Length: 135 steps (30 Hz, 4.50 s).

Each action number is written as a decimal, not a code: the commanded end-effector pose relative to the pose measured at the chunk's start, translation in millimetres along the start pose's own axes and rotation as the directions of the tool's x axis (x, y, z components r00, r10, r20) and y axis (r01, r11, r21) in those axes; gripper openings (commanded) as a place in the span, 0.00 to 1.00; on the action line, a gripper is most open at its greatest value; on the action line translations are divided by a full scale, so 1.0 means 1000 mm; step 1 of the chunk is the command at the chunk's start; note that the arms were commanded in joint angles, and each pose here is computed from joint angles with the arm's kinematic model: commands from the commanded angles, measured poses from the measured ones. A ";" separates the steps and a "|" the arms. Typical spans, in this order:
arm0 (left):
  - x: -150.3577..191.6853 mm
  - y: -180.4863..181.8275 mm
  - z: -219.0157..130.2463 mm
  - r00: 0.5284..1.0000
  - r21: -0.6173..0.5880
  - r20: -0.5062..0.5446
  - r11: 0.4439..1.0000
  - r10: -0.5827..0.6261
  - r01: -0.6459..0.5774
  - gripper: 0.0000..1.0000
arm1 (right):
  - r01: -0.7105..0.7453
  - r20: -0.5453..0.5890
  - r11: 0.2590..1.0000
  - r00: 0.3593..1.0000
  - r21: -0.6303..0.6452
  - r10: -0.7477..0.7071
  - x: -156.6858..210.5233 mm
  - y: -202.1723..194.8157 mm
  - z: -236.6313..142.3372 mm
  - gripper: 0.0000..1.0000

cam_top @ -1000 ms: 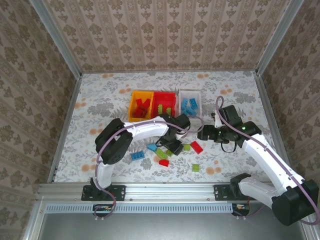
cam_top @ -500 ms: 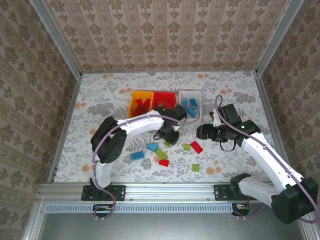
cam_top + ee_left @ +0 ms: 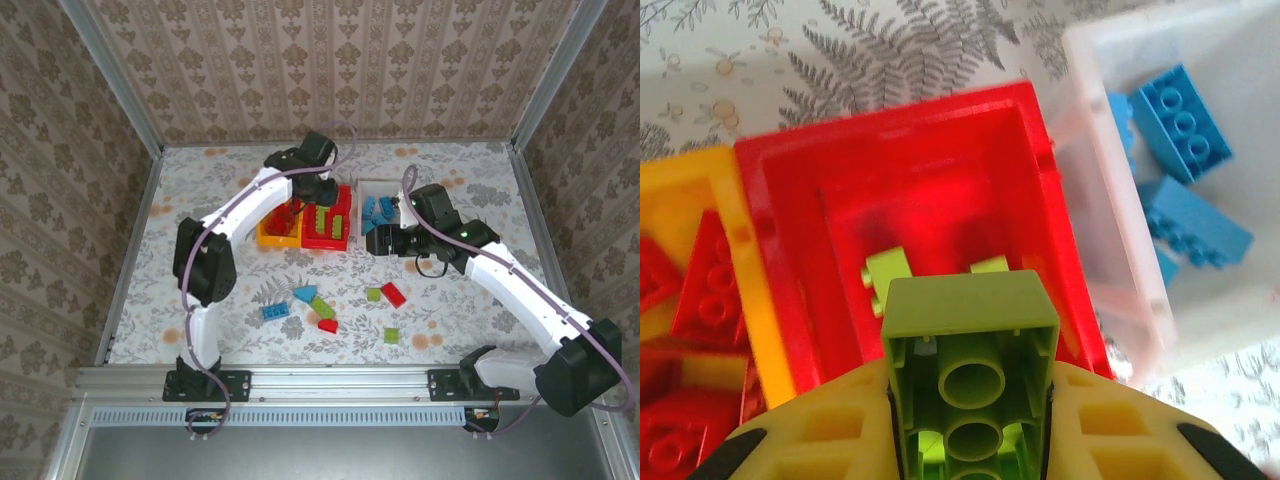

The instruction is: Sort the legos into containers by color

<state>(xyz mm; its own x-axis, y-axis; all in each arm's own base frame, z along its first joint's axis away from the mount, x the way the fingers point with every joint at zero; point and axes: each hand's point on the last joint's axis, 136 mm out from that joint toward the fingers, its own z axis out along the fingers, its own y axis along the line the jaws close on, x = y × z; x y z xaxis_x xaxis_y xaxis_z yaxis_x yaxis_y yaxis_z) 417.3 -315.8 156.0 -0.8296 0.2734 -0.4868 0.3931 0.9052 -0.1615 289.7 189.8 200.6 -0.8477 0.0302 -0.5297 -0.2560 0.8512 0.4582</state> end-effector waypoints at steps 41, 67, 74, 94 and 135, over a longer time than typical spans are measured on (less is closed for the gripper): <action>0.215 0.100 -0.152 0.902 -0.133 0.055 0.892 -0.428 0.432 0.61 | 0.667 -0.540 0.745 0.623 -0.012 -0.566 0.123 0.068 0.193 0.73; 0.159 0.040 -0.148 0.929 0.185 0.078 0.921 -0.361 0.342 0.60 | 0.391 -0.286 0.891 0.903 0.232 -0.321 0.013 0.027 0.120 0.39; 0.116 -0.011 -0.139 0.965 0.282 0.100 0.937 -0.244 0.208 0.60 | 0.162 -0.206 0.891 0.975 0.424 -0.079 -0.030 -0.059 0.099 0.38; 0.144 -0.055 -0.102 0.998 0.268 -0.042 0.963 0.048 -0.035 0.62 | -0.042 -0.159 0.877 0.978 0.478 0.133 -0.053 -0.103 0.123 0.65; 0.329 -0.073 -0.023 0.669 0.294 -0.496 0.831 0.554 -0.472 0.91 | 0.044 -0.169 0.990 0.985 0.132 -0.021 0.066 -0.030 0.016 0.78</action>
<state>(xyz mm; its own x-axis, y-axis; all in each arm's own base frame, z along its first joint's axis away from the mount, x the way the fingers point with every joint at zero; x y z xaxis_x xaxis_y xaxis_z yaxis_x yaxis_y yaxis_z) 99.6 -284.2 33.2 -0.5611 0.8277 0.0095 0.8130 0.5532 -0.1819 260.4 175.6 141.8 -0.8982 -0.0660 -0.4346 -0.2250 0.9184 0.3255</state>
